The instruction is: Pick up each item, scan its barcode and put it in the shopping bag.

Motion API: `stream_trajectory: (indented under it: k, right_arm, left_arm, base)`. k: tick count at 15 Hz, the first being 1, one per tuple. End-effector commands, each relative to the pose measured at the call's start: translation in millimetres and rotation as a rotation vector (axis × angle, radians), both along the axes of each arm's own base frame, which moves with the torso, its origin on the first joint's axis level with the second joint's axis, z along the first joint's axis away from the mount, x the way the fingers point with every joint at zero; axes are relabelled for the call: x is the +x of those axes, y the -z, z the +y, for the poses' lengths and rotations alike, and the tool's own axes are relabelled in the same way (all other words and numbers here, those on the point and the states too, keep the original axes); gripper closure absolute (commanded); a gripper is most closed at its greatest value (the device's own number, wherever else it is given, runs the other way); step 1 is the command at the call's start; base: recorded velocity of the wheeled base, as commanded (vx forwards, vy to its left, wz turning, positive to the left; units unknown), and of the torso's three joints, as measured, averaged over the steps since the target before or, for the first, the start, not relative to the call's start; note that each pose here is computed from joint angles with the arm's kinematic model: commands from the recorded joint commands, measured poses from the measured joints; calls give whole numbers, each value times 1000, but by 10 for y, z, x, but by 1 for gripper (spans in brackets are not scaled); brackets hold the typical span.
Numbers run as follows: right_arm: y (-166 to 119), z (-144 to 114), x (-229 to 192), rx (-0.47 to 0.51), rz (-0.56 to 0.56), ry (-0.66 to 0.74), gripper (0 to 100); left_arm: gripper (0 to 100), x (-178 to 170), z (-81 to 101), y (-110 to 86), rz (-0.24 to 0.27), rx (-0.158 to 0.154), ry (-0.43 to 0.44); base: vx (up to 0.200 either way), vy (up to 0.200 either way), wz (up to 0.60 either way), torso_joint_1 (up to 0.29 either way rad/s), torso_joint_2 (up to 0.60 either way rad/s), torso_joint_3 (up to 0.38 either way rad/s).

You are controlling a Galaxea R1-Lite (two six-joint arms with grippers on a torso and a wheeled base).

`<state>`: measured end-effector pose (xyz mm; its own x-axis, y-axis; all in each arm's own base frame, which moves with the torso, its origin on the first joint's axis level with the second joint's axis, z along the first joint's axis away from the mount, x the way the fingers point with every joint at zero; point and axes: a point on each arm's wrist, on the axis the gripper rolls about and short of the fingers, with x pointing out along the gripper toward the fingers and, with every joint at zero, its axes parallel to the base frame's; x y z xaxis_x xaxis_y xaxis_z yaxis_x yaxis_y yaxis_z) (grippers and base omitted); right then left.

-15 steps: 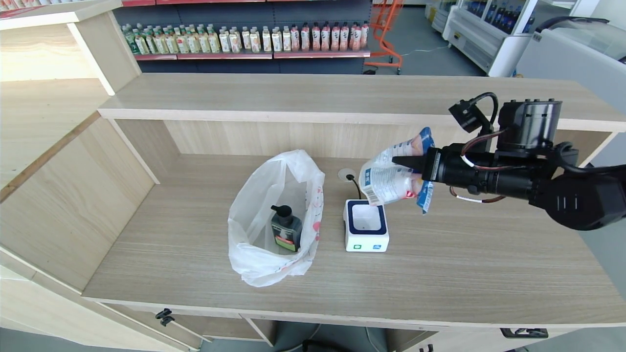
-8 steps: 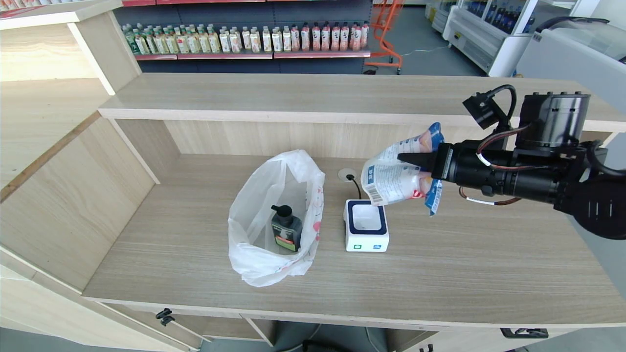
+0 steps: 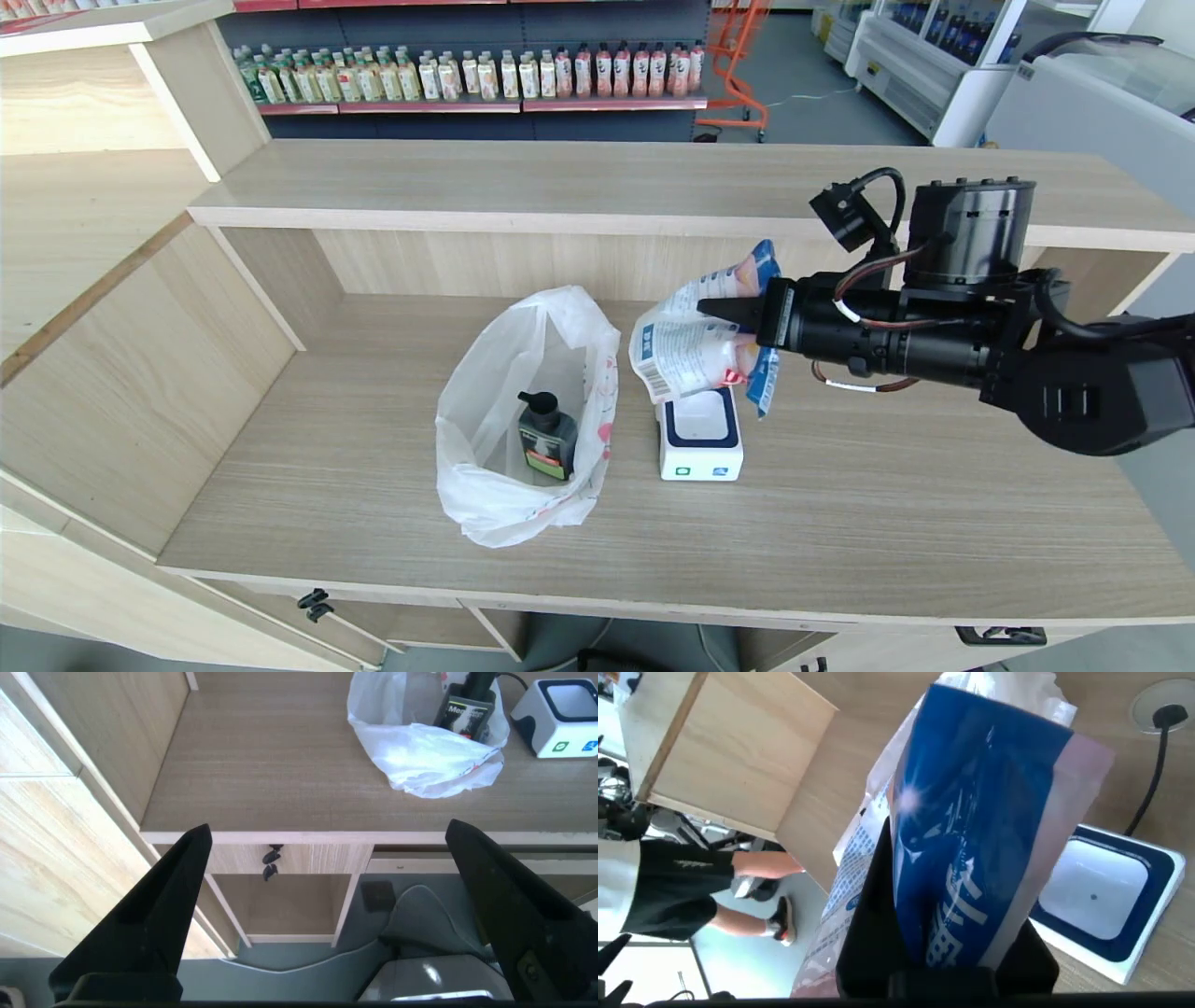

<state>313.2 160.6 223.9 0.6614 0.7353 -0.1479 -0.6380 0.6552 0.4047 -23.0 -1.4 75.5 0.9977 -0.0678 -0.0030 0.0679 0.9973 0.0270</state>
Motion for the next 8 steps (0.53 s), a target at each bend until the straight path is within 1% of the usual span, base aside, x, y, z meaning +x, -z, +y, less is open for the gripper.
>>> stream_trajectory:
  k: [1, 4, 8]
  right_arm:
    - [180, 164, 218, -18, 28, 2, 100]
    - [339, 296, 387, -33, 46, -5, 100]
    - [480, 473, 588, -49, 32, -23, 100]
  left_arm:
    - [0, 2, 0, 4, 3, 0, 0]
    - [0, 1, 0, 0, 2, 0, 0]
    - [0, 1, 0, 0, 2, 0, 0]
  base:
    - [0, 0, 0, 0, 0, 0]
    - [0, 0, 0, 0, 0, 0]
    - [0, 0, 0, 0, 0, 0]
